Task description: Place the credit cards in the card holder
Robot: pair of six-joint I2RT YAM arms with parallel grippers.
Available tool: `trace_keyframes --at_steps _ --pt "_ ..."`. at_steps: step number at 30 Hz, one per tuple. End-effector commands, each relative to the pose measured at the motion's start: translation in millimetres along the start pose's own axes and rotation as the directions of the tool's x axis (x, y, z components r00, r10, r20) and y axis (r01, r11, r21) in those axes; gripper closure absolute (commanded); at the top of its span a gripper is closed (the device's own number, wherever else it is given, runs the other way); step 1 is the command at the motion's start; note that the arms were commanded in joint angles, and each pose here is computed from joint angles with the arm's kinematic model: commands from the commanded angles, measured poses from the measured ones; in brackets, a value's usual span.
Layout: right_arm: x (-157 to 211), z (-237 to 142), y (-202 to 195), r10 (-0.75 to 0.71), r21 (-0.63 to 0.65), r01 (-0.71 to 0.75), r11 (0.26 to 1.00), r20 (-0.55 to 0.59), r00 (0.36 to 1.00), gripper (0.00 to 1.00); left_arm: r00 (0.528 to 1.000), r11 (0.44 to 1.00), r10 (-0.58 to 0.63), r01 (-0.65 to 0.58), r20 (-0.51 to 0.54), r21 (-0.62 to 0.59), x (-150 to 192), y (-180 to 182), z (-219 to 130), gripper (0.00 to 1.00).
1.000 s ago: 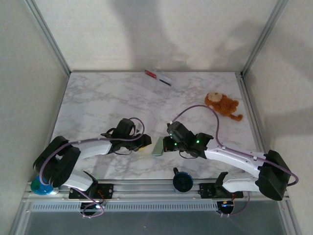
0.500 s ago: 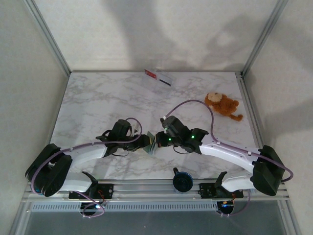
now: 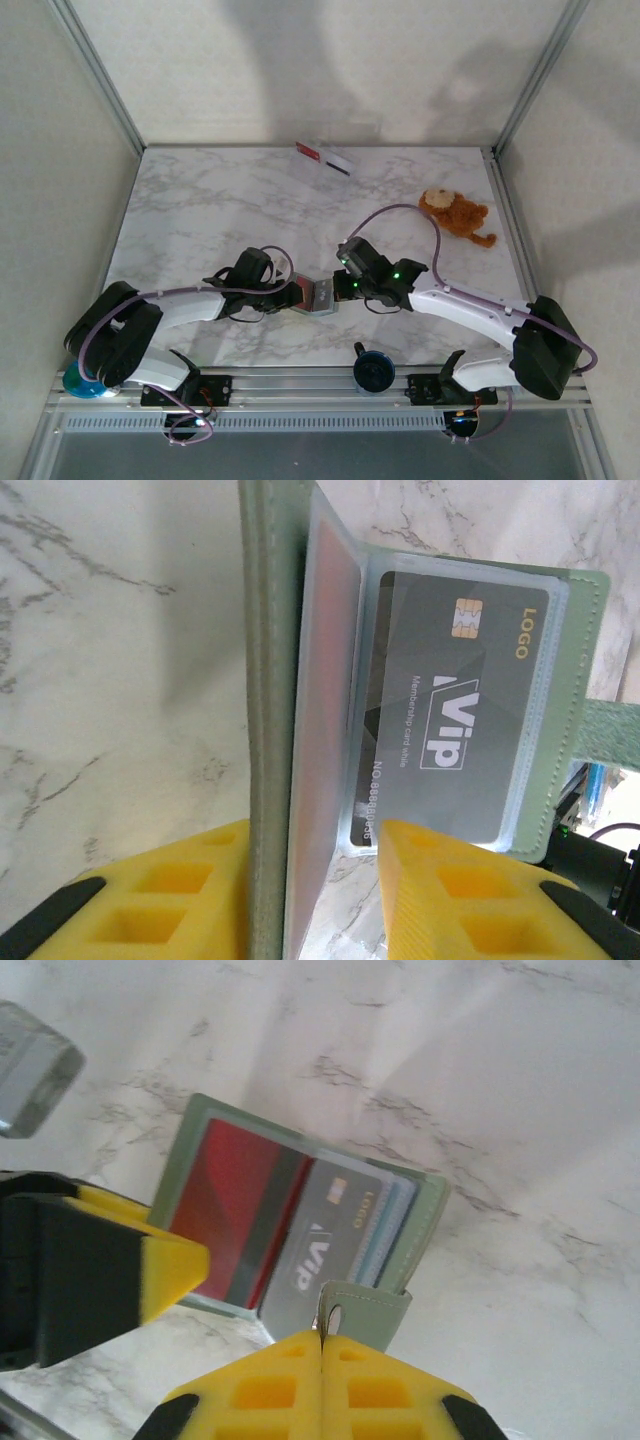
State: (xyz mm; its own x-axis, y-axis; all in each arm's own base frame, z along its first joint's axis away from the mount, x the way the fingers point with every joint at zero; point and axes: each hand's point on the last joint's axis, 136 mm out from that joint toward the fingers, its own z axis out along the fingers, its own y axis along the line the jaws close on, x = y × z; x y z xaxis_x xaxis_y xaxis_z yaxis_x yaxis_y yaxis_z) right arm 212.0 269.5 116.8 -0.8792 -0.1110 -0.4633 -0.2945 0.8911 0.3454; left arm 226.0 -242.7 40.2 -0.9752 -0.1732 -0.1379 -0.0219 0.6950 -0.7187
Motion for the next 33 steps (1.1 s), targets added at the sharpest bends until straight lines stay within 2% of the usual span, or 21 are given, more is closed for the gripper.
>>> trace_keyframes --at_steps 1,7,11,13,17,20,23,26,30,33 --pt "5.5 -1.4 -22.4 0.008 0.055 -0.007 0.998 -0.017 1.0 1.0 1.0 0.999 -0.005 0.005 0.013 -0.037 -3.1 10.0 1.2 0.65" --pt "0.3 -9.4 -25.6 0.015 0.021 -0.015 1.0 -0.011 1.0 1.0 1.0 0.999 0.009 -0.009 0.011 -0.044 -2.5 11.9 1.8 0.63" --pt "-5.3 -14.4 20.1 0.011 -0.21 -0.017 0.978 -0.033 0.999 1.0 1.0 1.0 0.019 -0.019 0.013 0.005 -2.8 1.6 0.4 0.55" --pt "-11.2 -15.5 36.4 0.014 -0.282 -0.022 0.959 -0.031 0.999 1.0 0.999 0.999 0.035 -0.035 0.017 0.02 -4.2 -2.2 -0.6 0.53" --pt "-19.0 -12.0 47.6 0.011 -0.312 -0.021 0.95 -0.033 0.999 1.0 0.999 0.998 0.032 -0.033 0.016 0.062 -4.3 -8.7 -4.5 0.49" --pt "-18.3 -11.3 53.5 0.001 -0.346 -0.016 0.938 -0.043 0.999 1.0 0.998 0.995 0.046 -0.048 0.034 0.088 -5.4 -12.7 -11.7 0.34" --pt "-16.7 -9.6 52.0 0.006 -0.342 -0.022 0.939 -0.048 0.999 1.0 0.997 0.992 0.042 -0.048 0.059 0.114 -8.3 -15.6 -20.5 0.31" --pt "-16.5 -12.5 61.7 0.002 -0.395 -0.023 0.918 -0.052 0.999 1.0 0.995 0.989 0.053 -0.064 0.085 0.137 -10.2 -21.6 -27.9 0.27" --pt "-21.5 -14.1 75.7 -0.002 -0.464 -0.017 0.886 -0.04 0.999 1.0 0.994 0.989 0.059 -0.07 0.087 0.128 -10.8 -19.9 -29.2 0.25" --pt "-24.9 -10.4 78.5 0.002 -0.465 -0.023 0.885 -0.045 0.999 1.0 0.995 0.992 0.044 -0.054 0.085 0.117 -12.6 -14.9 -27.3 0.3"
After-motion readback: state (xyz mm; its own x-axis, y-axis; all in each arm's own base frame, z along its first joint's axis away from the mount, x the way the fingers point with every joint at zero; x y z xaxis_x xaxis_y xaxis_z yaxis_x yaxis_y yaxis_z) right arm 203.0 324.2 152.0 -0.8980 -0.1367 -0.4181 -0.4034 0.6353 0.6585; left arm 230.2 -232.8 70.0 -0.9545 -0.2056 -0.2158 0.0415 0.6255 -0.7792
